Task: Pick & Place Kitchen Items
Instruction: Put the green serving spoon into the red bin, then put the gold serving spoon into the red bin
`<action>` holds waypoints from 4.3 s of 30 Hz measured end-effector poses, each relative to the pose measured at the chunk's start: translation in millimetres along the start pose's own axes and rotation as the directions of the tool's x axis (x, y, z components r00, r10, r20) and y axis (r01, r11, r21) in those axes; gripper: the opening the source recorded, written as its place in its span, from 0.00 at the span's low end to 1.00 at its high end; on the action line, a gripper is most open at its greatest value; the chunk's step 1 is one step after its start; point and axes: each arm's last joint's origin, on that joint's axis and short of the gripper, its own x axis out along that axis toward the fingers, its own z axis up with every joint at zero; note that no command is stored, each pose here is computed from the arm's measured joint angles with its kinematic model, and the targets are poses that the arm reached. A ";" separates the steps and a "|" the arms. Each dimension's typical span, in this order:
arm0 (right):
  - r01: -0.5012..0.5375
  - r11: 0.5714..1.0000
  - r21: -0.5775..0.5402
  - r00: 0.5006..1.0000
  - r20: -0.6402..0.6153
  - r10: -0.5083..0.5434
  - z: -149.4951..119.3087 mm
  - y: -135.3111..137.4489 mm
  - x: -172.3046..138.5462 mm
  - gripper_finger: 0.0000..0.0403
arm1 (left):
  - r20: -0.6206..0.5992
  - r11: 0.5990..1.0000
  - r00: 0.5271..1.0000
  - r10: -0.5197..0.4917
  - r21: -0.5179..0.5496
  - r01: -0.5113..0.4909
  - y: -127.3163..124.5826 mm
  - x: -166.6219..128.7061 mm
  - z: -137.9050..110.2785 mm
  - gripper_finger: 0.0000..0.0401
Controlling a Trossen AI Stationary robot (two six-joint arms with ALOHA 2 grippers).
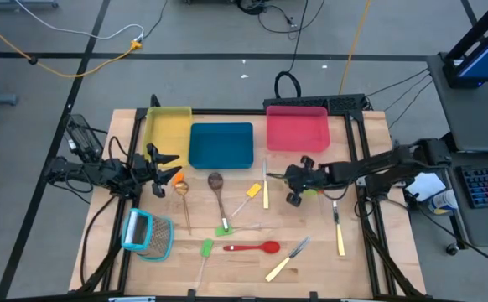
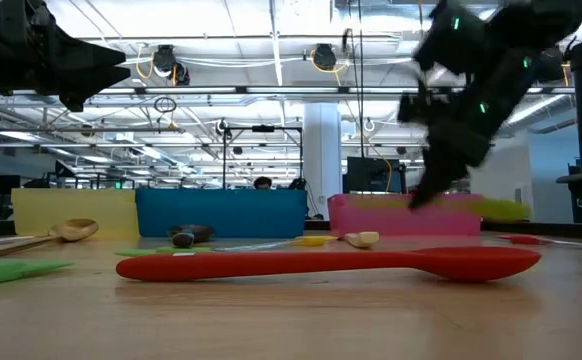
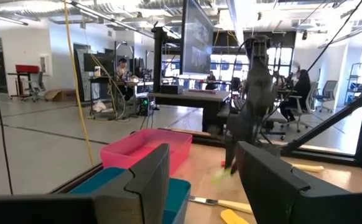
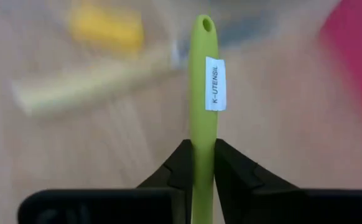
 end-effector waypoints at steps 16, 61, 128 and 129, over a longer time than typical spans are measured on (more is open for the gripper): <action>0.436 0.871 -0.229 0.826 0.486 -0.285 61.6 -72.1 -40.7 0.09 | 0.003 1.000 1.000 0.008 -0.005 -0.008 0.2 0.0 0.2 0.48; 0.143 0.980 -0.141 0.987 0.087 -0.132 -0.9 -203.7 49.0 0.28 | 0.001 0.998 1.000 0.006 -0.056 -0.006 0.2 0.0 0.0 0.48; -0.045 0.894 -0.446 0.792 0.530 0.304 29.1 -29.7 -22.3 0.35 | -0.730 0.893 0.660 0.180 -0.159 -0.420 -74.0 162.4 63.2 0.48; -0.032 0.891 -0.453 0.781 0.545 0.305 28.3 -29.9 -22.5 0.35 | -0.753 0.882 0.635 0.176 -0.166 -0.441 -74.5 162.0 59.7 0.48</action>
